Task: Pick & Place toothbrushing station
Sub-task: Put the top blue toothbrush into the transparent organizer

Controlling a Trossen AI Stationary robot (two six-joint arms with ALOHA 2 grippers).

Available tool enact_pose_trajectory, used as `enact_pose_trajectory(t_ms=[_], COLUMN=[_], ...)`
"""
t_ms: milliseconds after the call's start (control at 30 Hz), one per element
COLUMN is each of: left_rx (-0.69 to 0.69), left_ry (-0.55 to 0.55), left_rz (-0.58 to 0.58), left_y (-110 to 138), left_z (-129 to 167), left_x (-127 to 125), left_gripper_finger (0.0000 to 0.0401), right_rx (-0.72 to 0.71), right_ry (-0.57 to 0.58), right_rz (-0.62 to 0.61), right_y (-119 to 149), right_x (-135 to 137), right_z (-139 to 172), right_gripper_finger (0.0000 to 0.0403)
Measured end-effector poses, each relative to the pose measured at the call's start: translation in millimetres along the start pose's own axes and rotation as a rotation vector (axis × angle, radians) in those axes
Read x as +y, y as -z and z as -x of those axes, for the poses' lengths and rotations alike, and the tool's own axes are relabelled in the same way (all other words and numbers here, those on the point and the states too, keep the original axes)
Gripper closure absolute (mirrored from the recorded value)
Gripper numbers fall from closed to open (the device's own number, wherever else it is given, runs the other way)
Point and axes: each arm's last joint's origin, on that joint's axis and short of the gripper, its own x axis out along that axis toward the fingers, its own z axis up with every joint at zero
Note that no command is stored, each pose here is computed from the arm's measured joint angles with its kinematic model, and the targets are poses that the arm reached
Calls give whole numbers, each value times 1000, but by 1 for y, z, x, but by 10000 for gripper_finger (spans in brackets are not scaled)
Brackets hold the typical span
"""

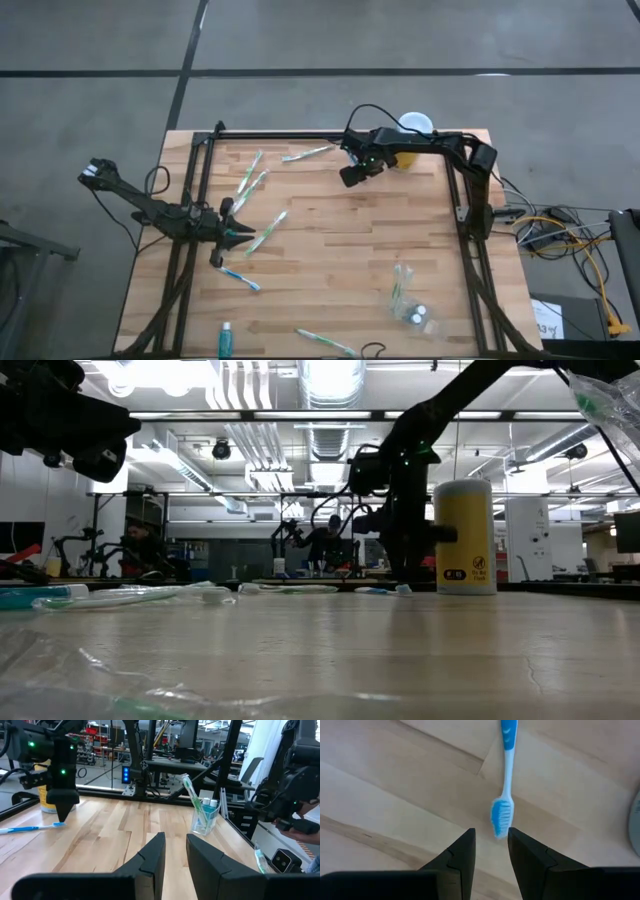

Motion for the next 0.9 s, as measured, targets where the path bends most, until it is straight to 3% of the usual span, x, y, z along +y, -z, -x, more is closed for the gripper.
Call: enact_pose_trajectory(t_ms=[333, 900], left_rx=[0, 0], left_ry=[0, 1], left_rz=[0, 0], left_y=[0, 0], left_z=[0, 0], left_x=[0, 0], left_gripper_finger=[318, 318], right_rx=[20, 34], right_ry=[20, 26], right_rz=[-3, 8], right_y=[-5, -8], right_x=[-3, -11], right_z=[-18, -19], right_gripper_finger=[291, 311])
